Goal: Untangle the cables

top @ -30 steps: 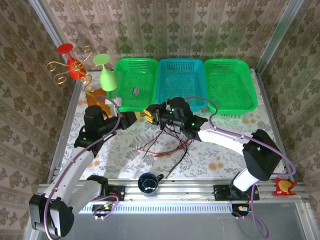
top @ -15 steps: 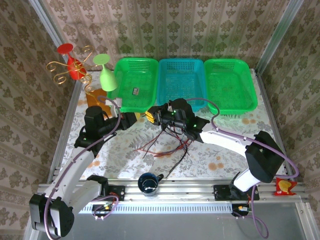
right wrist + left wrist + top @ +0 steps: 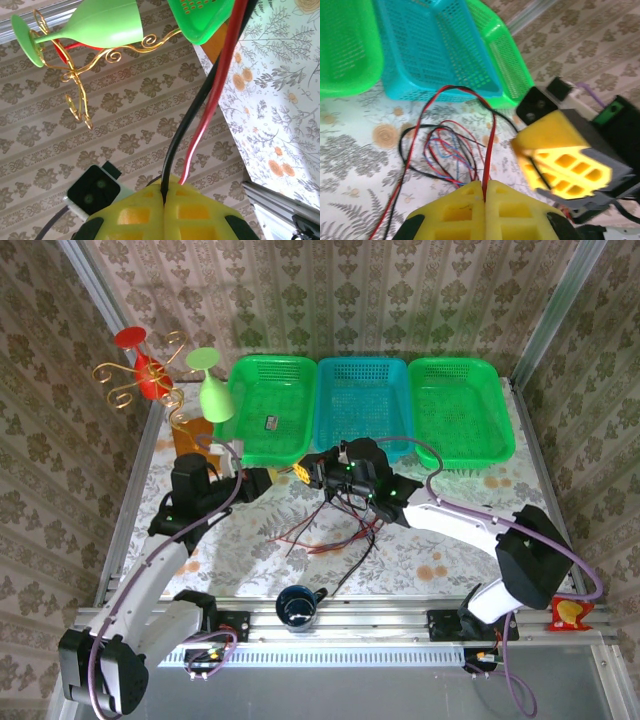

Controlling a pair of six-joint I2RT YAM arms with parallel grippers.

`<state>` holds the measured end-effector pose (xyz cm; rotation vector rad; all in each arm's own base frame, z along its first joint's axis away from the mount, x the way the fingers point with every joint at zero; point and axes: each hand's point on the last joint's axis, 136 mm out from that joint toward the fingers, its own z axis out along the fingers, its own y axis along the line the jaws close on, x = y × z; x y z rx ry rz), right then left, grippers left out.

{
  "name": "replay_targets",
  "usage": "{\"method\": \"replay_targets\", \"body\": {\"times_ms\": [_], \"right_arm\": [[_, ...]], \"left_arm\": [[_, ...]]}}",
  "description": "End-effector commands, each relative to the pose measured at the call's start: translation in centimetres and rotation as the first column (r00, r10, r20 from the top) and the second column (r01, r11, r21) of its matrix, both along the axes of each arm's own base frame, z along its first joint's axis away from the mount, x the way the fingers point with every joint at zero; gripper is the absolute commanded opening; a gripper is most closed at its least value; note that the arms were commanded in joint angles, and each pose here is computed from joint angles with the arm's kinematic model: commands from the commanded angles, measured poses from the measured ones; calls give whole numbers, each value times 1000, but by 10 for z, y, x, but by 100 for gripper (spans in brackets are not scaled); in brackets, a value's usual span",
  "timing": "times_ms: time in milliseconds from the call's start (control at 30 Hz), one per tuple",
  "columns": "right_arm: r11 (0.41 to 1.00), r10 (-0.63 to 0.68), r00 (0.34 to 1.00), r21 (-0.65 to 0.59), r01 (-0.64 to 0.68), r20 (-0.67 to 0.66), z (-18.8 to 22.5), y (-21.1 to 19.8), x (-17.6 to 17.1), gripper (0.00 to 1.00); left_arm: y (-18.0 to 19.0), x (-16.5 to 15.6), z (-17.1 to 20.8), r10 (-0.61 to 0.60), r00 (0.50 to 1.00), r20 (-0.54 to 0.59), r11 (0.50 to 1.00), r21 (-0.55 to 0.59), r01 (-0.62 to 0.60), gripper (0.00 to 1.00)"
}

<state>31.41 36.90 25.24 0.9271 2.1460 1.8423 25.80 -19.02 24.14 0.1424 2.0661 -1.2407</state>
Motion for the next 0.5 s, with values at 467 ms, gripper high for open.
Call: {"method": "replay_targets", "body": {"times_ms": [467], "right_arm": [[985,-172,960,55,164,221,88,-90,26,0]], "left_arm": [[74,8,-2,371,927,61,885,277,-373,0]]}}
